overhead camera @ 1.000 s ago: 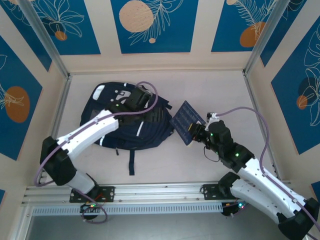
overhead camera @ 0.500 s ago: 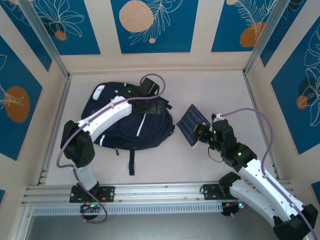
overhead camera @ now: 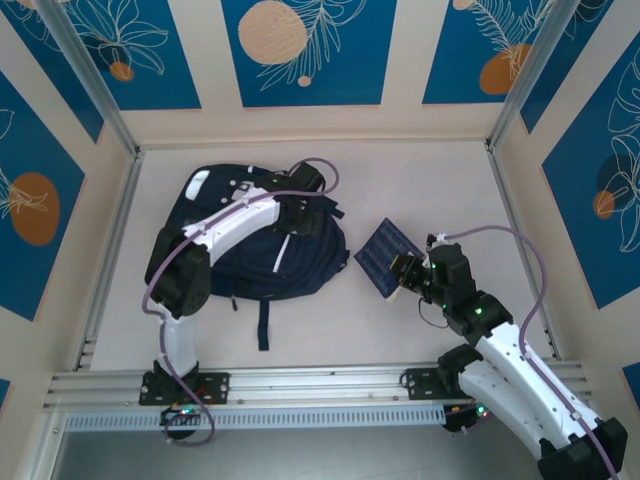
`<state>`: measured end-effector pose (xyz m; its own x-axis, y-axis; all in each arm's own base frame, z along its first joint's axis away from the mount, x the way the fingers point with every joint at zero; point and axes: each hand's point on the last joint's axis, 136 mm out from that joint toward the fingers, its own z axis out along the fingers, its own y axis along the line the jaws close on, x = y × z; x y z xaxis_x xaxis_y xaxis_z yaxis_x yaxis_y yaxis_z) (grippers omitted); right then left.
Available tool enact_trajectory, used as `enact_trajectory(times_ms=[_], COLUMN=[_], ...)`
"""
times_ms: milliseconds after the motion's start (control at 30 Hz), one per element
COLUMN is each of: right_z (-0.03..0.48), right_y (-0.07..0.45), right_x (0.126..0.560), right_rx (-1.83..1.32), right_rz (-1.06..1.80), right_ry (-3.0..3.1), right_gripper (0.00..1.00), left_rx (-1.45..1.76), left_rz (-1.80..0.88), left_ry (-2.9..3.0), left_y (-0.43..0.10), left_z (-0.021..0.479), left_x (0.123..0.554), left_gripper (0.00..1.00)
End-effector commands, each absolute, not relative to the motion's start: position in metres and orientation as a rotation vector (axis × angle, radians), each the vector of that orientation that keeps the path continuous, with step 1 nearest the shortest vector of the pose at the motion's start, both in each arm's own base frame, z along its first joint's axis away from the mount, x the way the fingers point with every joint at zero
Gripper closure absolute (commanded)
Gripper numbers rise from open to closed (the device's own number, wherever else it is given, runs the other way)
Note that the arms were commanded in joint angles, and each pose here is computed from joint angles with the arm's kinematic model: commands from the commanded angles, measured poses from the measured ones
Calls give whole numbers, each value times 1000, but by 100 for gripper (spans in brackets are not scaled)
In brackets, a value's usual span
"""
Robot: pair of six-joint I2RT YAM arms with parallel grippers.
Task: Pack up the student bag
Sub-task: Open the student bag at the center of the table.
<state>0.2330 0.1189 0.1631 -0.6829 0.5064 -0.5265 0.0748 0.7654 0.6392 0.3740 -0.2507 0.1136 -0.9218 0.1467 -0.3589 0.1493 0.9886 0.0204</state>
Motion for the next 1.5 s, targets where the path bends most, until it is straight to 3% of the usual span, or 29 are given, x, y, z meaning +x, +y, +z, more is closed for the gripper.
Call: enact_trajectory(times_ms=[0,167,400,467,1033,1467], right_z=[174,175,182,188,245,252], right_y=[125,126,125,125,145,186], right_x=[236,235,233,233,233,219], right_rx=[434,434,421,401,228,107], right_rz=[857,868,874,880,1079,1439], right_ry=[2185,2188,2185,2170,2043,2044], right_gripper=[100,100,100,100,100,100], left_rx=[199,194,274,294,627,497], left_rz=[144,94,-110,-117,-520,-880], left_ry=[2795,2814,2766,2759,2327,2098], left_y=[-235,-243,-259,-257,-255,-249], left_z=[97,86,101,111,275,389], left_x=[370,368,361,358,304,295], left_gripper=[19,34,90,100,100,100])
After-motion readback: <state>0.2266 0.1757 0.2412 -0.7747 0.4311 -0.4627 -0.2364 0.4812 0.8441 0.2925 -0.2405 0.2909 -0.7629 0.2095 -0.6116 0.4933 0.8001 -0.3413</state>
